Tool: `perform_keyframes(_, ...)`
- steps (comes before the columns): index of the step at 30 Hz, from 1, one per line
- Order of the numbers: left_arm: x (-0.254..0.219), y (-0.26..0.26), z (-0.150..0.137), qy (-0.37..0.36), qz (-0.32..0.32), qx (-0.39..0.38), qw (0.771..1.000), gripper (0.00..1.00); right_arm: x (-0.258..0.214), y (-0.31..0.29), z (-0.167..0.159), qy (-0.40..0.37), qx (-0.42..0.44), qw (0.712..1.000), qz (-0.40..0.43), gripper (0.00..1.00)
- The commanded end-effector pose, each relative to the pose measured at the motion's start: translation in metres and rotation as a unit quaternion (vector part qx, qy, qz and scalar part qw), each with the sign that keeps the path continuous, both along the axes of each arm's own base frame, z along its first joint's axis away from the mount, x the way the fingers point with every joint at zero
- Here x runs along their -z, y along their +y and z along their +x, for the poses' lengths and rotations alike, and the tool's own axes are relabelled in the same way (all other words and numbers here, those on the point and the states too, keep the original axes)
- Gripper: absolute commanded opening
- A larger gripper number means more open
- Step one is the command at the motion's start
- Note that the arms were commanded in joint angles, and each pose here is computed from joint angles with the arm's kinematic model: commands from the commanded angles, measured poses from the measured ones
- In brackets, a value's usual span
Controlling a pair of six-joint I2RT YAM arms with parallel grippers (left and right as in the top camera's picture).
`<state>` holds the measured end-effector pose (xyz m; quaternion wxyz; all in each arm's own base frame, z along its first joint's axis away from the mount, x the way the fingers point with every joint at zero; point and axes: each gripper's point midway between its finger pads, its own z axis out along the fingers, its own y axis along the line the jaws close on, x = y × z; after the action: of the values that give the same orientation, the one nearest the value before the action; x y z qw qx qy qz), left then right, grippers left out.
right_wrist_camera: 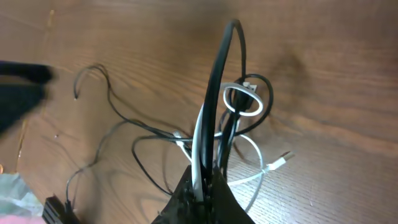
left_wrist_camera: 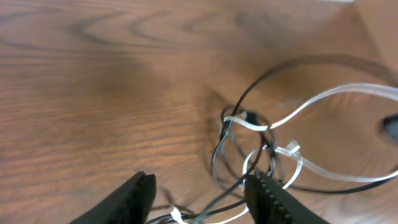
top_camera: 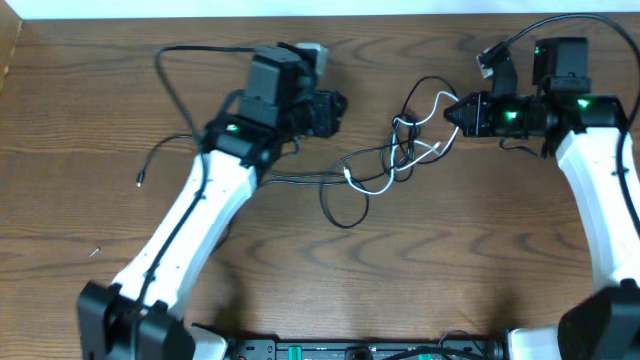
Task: Untangle cables
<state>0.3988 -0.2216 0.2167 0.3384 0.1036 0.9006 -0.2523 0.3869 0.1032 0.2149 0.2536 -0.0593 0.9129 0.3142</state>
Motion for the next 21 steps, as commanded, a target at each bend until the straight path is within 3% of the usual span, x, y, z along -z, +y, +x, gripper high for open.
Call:
perform_keyframes(1, 0.009, -0.021, 0.0, -0.009, 0.012, 0.042, 0.999, 0.58, -0.009, 0.005, -0.001, -0.012, -0.015, 1.0, 0.006, 0.01)
perform_keyframes(7, 0.037, -0.065, -0.007, 0.023, -0.032, 0.114, 0.993, 0.64, -0.005, 0.005, -0.005, 0.001, -0.015, 1.0, 0.006, 0.01)
perform_keyframes(12, 0.065, -0.093, -0.005, 0.045, -0.052, 0.126, 0.99, 0.65, -0.004, 0.004, -0.005, 0.003, -0.013, 1.0, 0.002, 0.01)
perform_keyframes(21, 0.098, -0.143, -0.019, 0.029, -0.03, 0.158, 0.987, 0.69, -0.001, 0.003, -0.007, 0.009, -0.01, 1.0, -0.002, 0.01)
